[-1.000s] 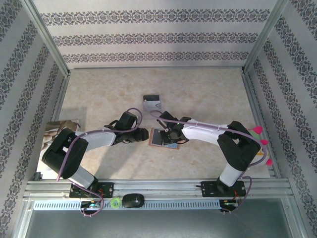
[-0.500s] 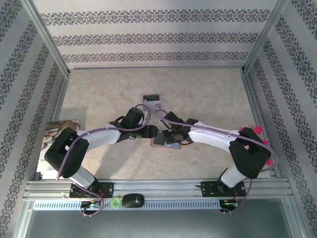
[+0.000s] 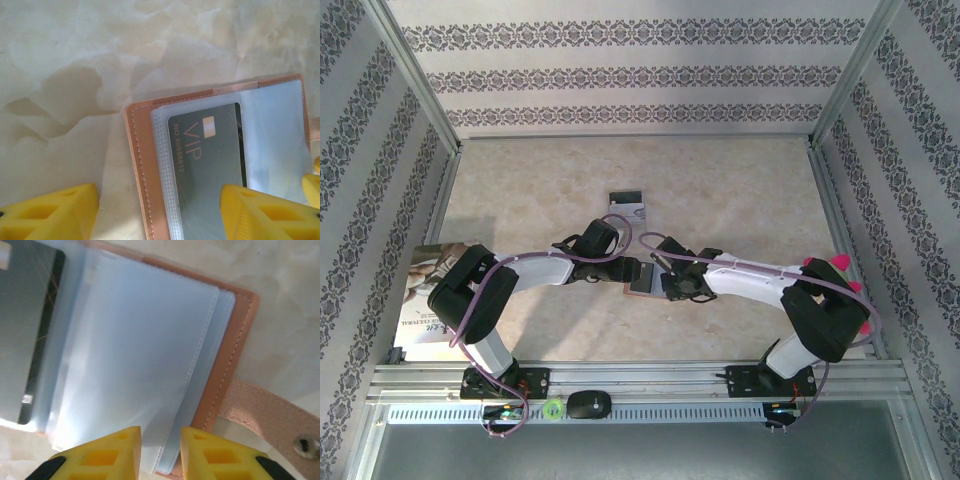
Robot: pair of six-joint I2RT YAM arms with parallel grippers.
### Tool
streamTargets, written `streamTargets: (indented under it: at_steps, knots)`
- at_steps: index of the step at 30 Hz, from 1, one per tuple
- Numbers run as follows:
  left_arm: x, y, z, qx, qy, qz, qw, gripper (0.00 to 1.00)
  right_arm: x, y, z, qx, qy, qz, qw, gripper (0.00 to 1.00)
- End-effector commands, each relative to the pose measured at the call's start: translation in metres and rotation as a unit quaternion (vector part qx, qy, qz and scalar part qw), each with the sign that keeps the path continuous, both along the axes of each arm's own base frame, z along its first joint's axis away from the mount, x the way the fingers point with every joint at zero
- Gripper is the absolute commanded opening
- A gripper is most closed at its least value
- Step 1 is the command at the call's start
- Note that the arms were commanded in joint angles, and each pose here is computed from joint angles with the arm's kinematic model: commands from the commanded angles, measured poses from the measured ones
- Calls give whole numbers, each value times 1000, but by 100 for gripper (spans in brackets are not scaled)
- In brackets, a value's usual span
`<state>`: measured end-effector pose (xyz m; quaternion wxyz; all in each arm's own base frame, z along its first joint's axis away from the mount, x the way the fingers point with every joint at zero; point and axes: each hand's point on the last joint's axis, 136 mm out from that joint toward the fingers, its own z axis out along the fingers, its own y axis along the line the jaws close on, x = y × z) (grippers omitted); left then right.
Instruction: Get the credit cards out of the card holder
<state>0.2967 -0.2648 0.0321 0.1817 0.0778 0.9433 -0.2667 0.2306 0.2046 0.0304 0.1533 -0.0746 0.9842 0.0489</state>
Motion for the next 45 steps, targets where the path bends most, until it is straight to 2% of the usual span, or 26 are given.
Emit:
streamTargets:
  at_steps: [1, 4, 8, 12, 16, 23, 26, 30, 33, 40, 45]
  knots:
    - [-5, -6, -6, 1, 6, -12, 1000, 66, 11, 5, 25, 18, -40, -5, 999, 29]
    - [-6, -6, -5, -4, 8, -11, 1000, 66, 15, 5, 41, 30, -56, -8, 998, 29]
    - [-6, -6, -1, -6, 5, -9, 1000, 66, 17, 29, 59, 81, -61, 33, 994, 21]
    - [-7, -4, -2, -4, 5, -7, 1000, 66, 19, 52, 55, 113, -35, 54, 991, 18]
    - [-8, -3, -3, -5, 7, -3, 1000, 66, 16, 45, 27, 91, -4, 32, 995, 15]
    - [-10, -2, -6, -4, 10, -1, 1000, 66, -3, -5, -25, 16, 48, -26, 998, 13]
    - [-11, 0, -9, -3, 15, 1, 1000, 65, -3, -13, -30, 5, 52, -36, 998, 12]
    - [-16, 6, -17, 11, 24, 4, 1000, 62, 8, -5, -11, 21, 26, -21, 999, 14]
    - [-19, 7, -18, 13, 27, 3, 1000, 62, 17, 3, 10, 37, -2, -1, 999, 19]
    - [-18, 14, 4, 5, -3, 17, 1000, 67, 27, 57, 62, 126, -49, 85, 987, 35]
    - [-17, 23, 14, 8, -23, 35, 999, 70, 31, 88, 53, 147, -26, 104, 983, 36]
